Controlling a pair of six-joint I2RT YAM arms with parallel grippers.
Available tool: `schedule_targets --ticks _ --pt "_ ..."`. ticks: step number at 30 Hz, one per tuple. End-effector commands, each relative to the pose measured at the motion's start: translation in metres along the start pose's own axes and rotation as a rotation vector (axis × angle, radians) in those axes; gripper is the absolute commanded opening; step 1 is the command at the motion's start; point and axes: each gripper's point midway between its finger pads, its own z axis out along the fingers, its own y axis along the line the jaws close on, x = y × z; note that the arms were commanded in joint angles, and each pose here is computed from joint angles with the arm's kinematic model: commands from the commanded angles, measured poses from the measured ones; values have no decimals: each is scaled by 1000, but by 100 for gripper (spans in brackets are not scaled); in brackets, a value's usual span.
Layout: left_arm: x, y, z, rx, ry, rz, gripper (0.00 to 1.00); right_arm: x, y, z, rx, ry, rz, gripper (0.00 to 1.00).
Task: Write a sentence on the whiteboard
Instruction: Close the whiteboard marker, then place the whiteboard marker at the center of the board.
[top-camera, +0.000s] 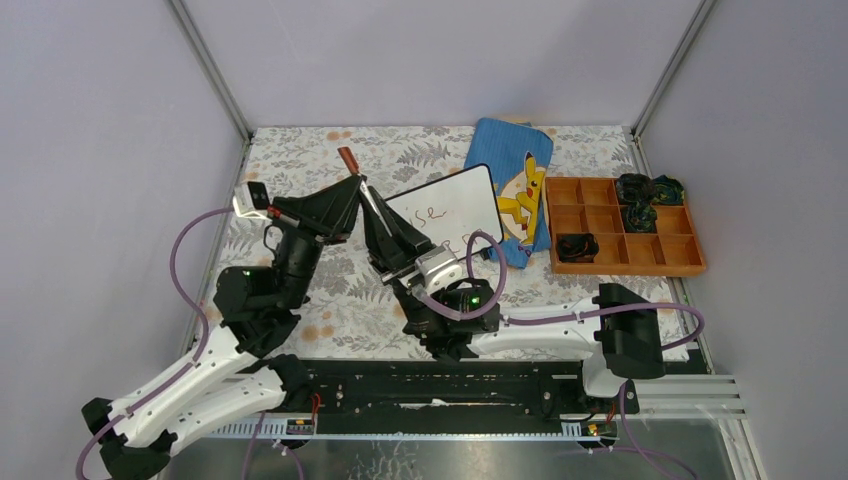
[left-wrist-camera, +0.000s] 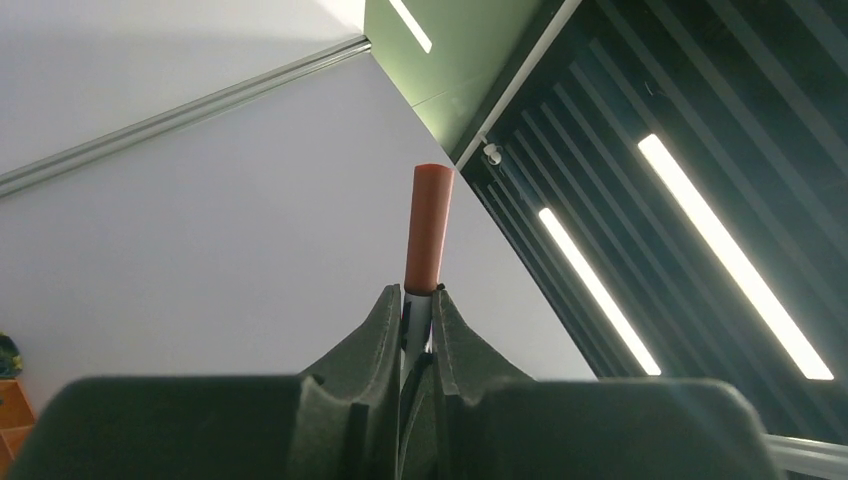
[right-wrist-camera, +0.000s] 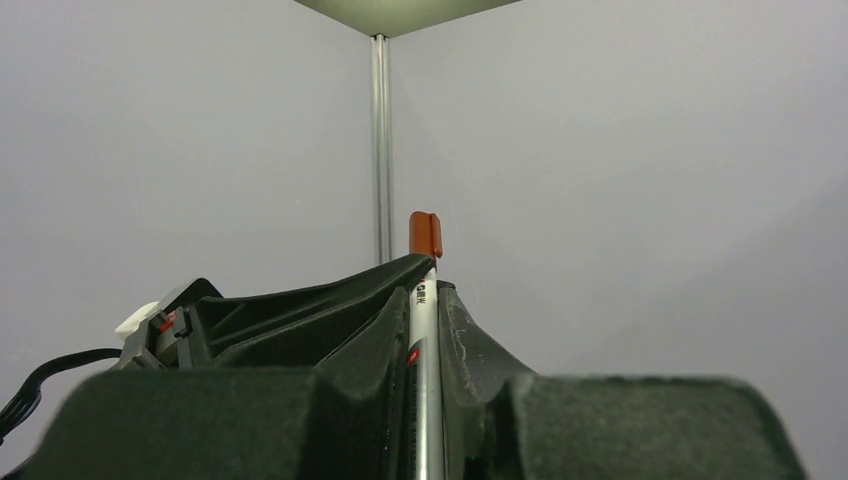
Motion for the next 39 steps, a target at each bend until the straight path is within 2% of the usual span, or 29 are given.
schedule_targets --ticks 1,7,9,12,20,24,39 --pt "64 20 -33 -41 333 52 11 -13 -30 19 66 -74 29 0" --pt "53 9 -29 -29 294 110 70 -18 -32 14 42 -63 53 0" --pt "50 5 -28 -28 281 127 84 -20 -32 12 30 -62 57 0" --pt "41 -1 -25 -31 249 169 93 -26 -29 6 10 -56 67 0" --pt "-2 -28 -16 -46 87 373 95 -34 -23 -19 -106 11 157 0" --pt "-5 -34 -11 -37 75 421 93 -37 -23 -26 -141 35 228 0" --pt "14 -27 2 -20 134 420 65 -47 -18 -33 -196 45 330 0"
